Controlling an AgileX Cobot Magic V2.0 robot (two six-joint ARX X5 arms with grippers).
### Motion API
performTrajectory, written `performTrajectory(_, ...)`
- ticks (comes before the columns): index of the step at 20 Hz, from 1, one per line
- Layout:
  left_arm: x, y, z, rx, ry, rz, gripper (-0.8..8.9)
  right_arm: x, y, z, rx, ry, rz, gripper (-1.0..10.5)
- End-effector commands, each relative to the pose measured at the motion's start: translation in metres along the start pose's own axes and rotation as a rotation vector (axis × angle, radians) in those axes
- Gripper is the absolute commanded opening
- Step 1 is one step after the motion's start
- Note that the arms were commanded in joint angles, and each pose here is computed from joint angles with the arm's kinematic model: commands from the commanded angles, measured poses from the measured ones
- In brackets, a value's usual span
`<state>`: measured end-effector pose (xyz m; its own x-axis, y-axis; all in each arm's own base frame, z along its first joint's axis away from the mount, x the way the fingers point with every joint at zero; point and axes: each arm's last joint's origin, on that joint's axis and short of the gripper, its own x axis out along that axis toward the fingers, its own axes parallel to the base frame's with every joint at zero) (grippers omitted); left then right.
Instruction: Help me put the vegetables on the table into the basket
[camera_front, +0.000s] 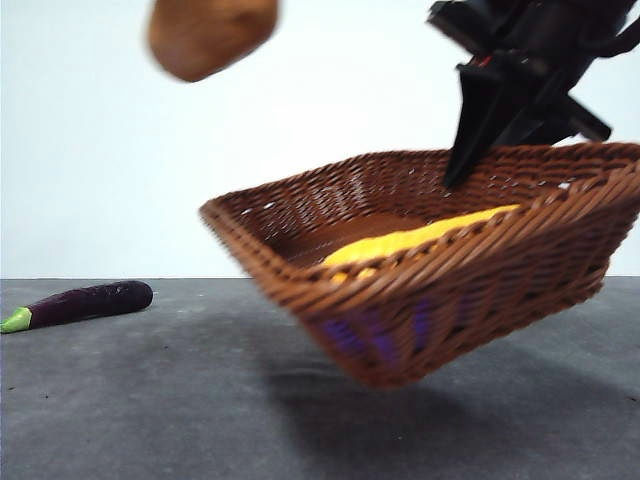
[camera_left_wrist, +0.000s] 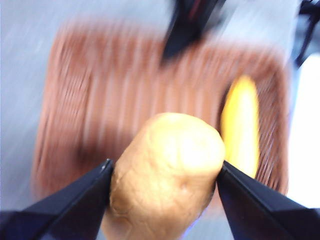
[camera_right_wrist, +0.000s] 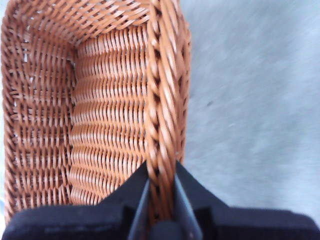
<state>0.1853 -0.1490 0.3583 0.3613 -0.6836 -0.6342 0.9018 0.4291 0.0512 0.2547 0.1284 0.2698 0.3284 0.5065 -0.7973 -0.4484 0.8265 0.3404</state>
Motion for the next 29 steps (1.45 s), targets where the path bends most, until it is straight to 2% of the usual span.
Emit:
performTrajectory(1,0.020,-0.009,0.007,-0.033,0.003,-0.048,-0.06,0.016,0.009,0.001,0.027,0.009,0.030,-0.1)
performTrajectory(3,0.048,-0.015,0.005,-0.019,0.105,-0.045,-0.06,0.026,0.018,0.001,0.016,0.022,0.049,-0.1)
performTrajectory(6,0.088,-0.010,-0.005,-0.024,0.235,-0.046,-0.06,0.028,0.023,0.001,0.012,0.016,0.063,-0.1)
performTrajectory(10,0.127,-0.004,-0.010,-0.069,0.230,-0.136,-0.06,0.028,0.024,0.002,0.006,0.010,0.080,-0.1)
performTrajectory(14,0.145,-0.002,-0.019,-0.106,0.297,-0.163,0.02,0.028,0.024,0.002,0.003,0.006,0.086,-0.1)
performTrajectory(15,0.146,-0.002,-0.020,-0.109,0.300,-0.164,0.57,0.028,0.025,0.003,0.002,0.006,0.099,-0.1)
performTrajectory(16,0.146,-0.002,-0.020,-0.118,0.300,-0.162,2.09,0.028,0.025,0.003,0.000,0.006,0.110,-0.1)
performTrajectory(17,0.146,-0.002,-0.020,-0.130,0.301,-0.160,4.02,0.028,0.025,0.003,-0.001,0.003,0.110,-0.1)
performTrajectory(18,0.146,-0.002,-0.020,-0.136,0.302,-0.160,5.10,0.028,0.025,0.003,-0.001,0.002,0.110,-0.1)
performTrajectory(25,0.141,-0.003,-0.018,-0.161,0.295,-0.156,5.07,0.028,0.025,0.002,0.004,0.017,0.106,-0.1)
performTrajectory(29,0.116,-0.005,-0.007,-0.141,0.216,-0.143,5.07,0.028,0.025,0.002,0.004,0.015,0.102,-0.1)
